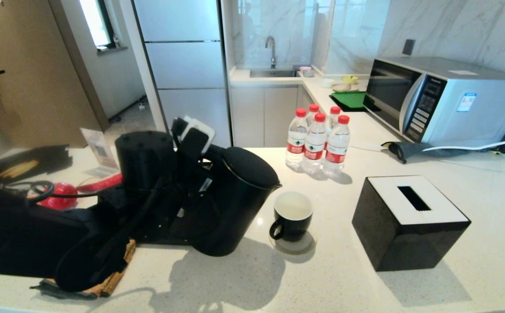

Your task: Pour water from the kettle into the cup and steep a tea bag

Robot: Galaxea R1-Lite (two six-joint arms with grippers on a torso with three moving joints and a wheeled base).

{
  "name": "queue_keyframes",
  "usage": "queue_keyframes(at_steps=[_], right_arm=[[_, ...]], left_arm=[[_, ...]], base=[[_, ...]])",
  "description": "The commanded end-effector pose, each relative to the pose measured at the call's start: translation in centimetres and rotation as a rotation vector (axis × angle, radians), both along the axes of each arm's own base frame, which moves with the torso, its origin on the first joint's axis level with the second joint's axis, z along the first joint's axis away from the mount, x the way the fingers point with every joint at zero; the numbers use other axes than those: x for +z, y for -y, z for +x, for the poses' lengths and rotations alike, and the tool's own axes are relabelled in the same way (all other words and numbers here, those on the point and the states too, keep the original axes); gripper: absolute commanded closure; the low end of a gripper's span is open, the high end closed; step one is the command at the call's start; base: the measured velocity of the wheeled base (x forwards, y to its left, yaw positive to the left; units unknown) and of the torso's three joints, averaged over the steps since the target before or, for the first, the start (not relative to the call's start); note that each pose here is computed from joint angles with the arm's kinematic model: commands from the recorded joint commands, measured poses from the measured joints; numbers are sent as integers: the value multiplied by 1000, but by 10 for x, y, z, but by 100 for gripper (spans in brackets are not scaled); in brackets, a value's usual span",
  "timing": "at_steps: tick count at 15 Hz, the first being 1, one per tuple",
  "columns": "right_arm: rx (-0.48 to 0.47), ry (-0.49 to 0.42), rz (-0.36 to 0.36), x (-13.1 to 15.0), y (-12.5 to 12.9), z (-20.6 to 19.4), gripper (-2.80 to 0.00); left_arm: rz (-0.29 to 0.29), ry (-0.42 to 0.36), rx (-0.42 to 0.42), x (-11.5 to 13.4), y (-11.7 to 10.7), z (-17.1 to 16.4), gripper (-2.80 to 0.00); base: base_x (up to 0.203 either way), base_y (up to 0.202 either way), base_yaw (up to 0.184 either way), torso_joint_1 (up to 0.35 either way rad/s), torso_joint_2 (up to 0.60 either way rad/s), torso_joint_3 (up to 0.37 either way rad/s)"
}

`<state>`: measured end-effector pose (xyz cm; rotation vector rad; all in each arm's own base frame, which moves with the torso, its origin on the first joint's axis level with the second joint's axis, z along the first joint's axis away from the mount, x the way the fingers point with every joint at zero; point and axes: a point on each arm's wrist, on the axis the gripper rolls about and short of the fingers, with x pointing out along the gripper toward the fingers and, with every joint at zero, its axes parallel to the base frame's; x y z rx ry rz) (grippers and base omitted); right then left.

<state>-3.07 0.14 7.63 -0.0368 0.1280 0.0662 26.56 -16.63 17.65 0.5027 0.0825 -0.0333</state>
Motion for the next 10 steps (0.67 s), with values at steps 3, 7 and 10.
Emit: queue_keyframes(at_steps=[3,7,10], right_arm=[[1,-3,0,0,0,0,0],[1,-3,0,0,0,0,0],[1,-3,0,0,0,0,0]], left_arm=[[36,14,-3,2,5,5,0],[68,14,-1,2,8,4,0],[80,20,-4,3,10,5,0]], base=[[0,0,0,0,0,0],[0,0,0,0,0,0],[0,0,0,0,0,0]])
